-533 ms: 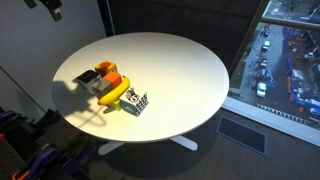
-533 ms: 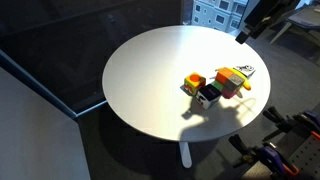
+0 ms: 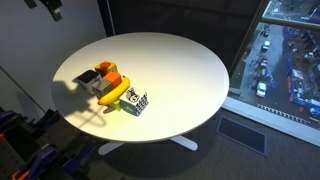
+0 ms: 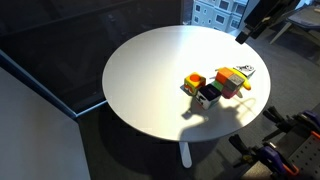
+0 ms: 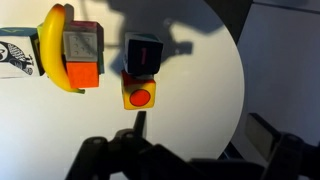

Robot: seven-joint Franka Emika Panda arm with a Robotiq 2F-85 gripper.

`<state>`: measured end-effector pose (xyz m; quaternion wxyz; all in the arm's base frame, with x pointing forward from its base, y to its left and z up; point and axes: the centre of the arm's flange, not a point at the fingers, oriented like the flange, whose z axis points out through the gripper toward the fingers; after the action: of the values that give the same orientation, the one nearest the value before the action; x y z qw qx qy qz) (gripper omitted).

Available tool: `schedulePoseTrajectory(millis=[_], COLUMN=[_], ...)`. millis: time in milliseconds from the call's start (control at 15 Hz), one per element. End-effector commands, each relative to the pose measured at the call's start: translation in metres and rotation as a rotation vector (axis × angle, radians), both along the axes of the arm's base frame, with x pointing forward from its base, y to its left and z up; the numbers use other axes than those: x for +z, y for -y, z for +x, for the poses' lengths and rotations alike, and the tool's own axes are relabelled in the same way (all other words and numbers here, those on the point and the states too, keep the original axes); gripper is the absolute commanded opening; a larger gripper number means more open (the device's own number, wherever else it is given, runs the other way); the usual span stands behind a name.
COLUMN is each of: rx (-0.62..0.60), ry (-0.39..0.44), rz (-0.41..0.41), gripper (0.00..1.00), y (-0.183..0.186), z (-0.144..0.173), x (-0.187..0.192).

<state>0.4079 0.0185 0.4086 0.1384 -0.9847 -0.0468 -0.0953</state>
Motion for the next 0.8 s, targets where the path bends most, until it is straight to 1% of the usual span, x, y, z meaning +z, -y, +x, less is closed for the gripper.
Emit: schedulePoseTrajectory(millis=[0,200,400,533,733], rx=[-0.016,-0.038,-0.059,-0.075,-0.092], ry=[0.027,0.104,0.158,0.162,0.129], rz=[-0.049,-0.117,-0.162,-0.186,-0.215], gripper=[1.0,1.0,1.0,1.0,1.0], y=[0.002,0.009,0.016,0.02,0.026], z=[0.014,0.03,0.045,0.052,0.062], x=[-0.004,-0.01,-0.021,-0.029,-0.042])
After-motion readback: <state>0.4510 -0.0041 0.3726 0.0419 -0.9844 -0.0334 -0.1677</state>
